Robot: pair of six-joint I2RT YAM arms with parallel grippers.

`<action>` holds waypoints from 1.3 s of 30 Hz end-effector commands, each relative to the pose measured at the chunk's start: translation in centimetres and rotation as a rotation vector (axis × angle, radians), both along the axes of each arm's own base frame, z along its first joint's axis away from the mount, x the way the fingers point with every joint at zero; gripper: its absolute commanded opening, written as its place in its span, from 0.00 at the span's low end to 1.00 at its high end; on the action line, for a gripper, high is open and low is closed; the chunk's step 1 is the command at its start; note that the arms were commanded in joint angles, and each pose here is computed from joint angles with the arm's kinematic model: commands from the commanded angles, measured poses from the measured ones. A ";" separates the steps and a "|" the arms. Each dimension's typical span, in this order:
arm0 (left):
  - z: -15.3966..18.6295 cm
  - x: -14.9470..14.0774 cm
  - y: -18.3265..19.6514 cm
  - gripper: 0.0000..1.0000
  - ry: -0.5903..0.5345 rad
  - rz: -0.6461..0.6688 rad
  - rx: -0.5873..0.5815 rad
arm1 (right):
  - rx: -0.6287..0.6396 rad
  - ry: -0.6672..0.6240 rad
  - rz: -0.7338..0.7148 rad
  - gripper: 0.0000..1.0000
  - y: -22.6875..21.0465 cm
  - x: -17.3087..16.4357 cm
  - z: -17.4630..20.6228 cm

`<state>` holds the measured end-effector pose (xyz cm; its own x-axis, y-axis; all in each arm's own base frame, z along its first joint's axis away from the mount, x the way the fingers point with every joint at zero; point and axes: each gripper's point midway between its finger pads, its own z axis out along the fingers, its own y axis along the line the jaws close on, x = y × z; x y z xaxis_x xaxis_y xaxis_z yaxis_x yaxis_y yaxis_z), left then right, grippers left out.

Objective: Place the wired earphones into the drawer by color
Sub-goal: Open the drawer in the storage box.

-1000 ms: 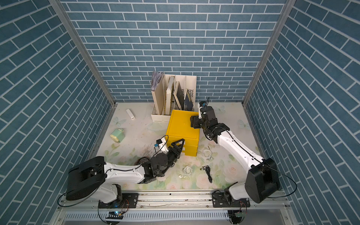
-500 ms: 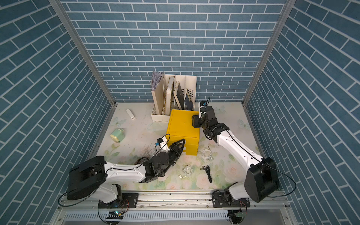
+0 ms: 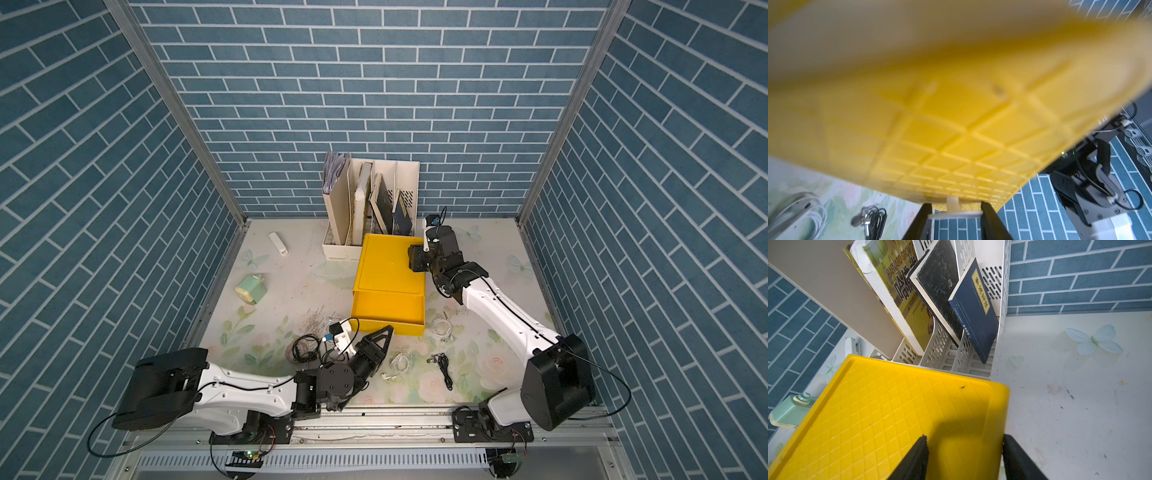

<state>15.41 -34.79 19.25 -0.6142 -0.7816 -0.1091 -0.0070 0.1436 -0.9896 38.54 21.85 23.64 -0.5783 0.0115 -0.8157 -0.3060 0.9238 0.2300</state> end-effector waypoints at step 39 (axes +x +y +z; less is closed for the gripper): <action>9.9 -6.6 8.7 1.00 -0.075 -0.084 0.686 | -0.048 0.620 -0.226 0.70 -11.8 -18.1 -11.9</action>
<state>9.99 -28.08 28.87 -0.6685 -0.6113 -0.4236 -0.0279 0.5898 -0.8071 22.53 9.96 12.58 -0.9073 0.1086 -0.4062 0.0184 0.9754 0.2197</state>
